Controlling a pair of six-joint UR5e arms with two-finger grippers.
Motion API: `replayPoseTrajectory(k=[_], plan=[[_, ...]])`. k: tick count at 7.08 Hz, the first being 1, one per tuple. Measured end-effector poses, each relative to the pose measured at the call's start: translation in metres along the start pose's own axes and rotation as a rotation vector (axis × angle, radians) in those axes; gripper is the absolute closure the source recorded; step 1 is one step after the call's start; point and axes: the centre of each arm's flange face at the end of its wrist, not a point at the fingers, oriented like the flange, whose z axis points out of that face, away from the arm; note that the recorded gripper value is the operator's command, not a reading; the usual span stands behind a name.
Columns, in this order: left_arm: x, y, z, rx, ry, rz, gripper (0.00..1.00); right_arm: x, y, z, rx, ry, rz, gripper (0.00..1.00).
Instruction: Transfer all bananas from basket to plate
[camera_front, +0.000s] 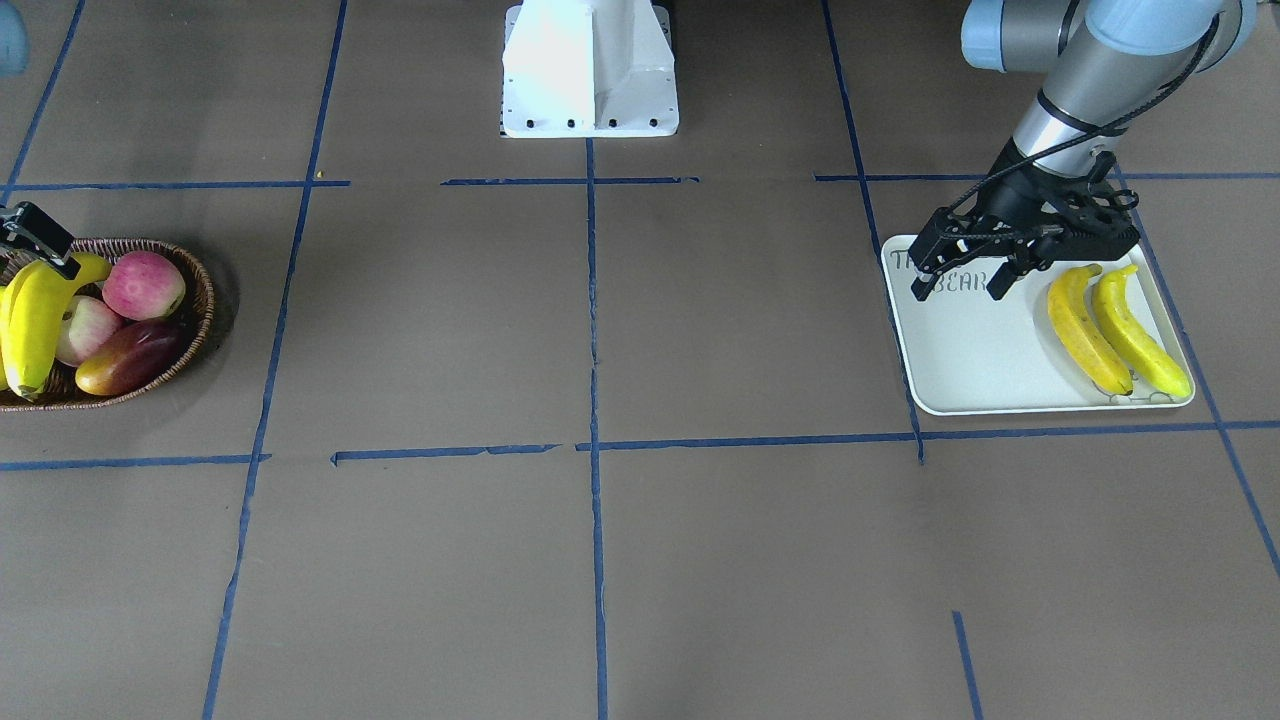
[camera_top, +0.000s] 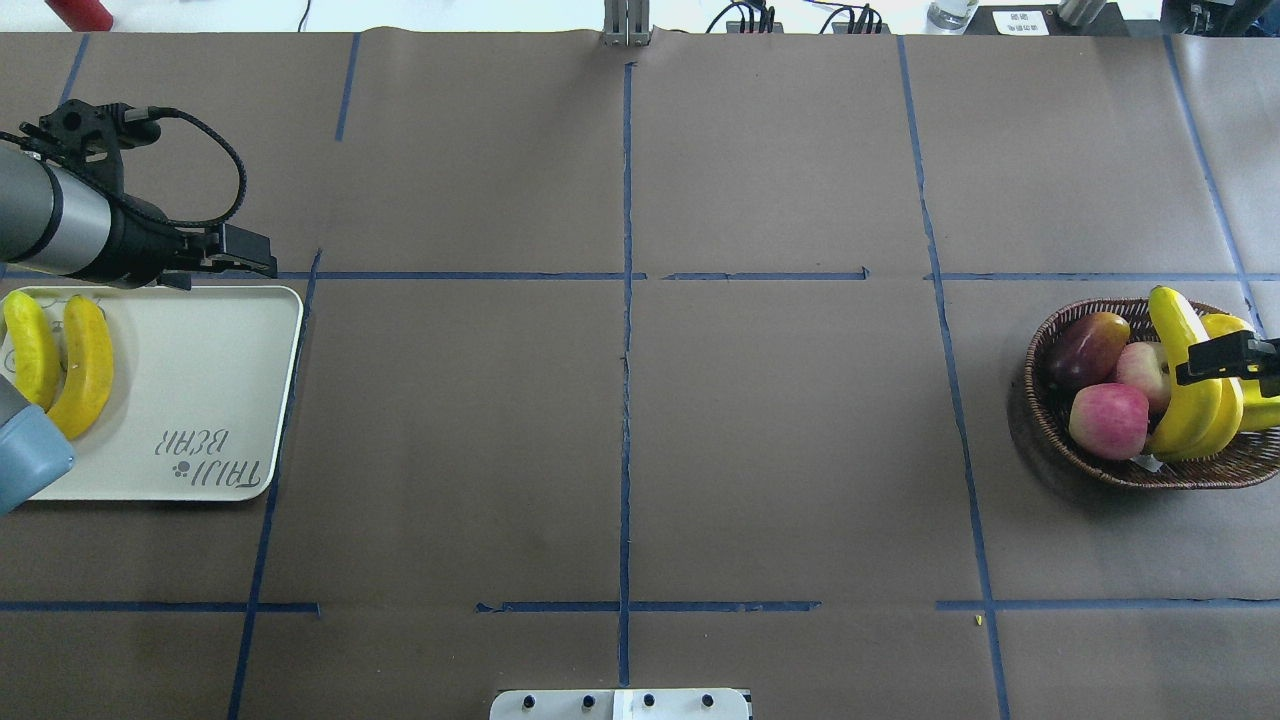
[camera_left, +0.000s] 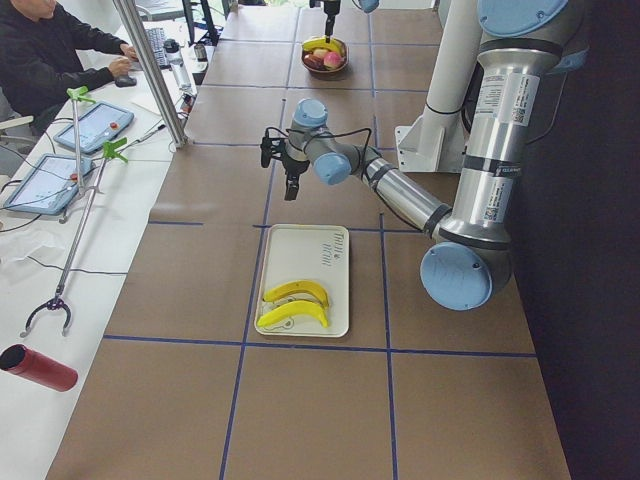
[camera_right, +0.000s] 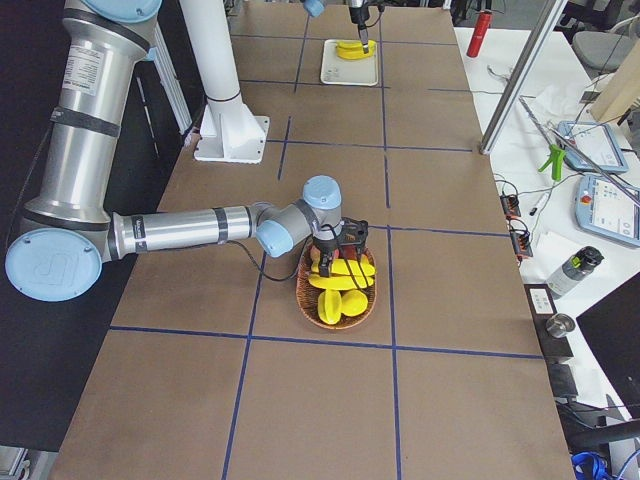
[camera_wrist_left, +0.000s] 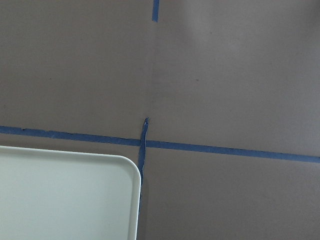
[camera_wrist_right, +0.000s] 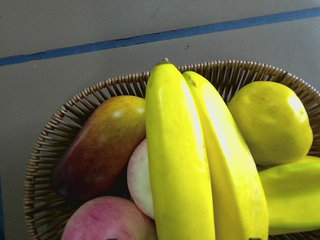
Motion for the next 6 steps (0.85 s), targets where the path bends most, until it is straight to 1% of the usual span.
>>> replayPoseTrajectory(k=[1, 2, 3, 4, 5, 6], plan=[[0.0005, 0.0000, -0.0001, 0.000, 0.001, 0.002, 0.01, -0.0005, -0.0010, 0.0052, -0.008, 0.003, -0.002, 0.15], [0.0010, -0.0001, -0.0005, 0.000, 0.002, 0.003, 0.01, 0.0000, -0.0013, 0.0076, -0.011, 0.005, -0.003, 0.52], [0.0013, 0.0000, -0.0007, 0.000, 0.003, 0.003, 0.01, 0.0010, -0.0013, 0.0085, -0.013, 0.006, -0.004, 0.82], [0.0014, -0.0001, -0.0008, 0.000, 0.003, 0.003, 0.01, 0.0022, -0.0006, 0.0092, -0.017, 0.006, -0.007, 0.97], [0.0015, 0.0000, -0.0008, -0.001, 0.002, 0.003, 0.01, 0.0029, 0.0001, 0.0086, -0.018, 0.005, -0.009, 1.00], [0.0015, 0.0000, -0.0008, -0.001, 0.002, 0.003, 0.01, 0.0019, 0.0006, 0.0056, -0.015, 0.000, -0.011, 1.00]])
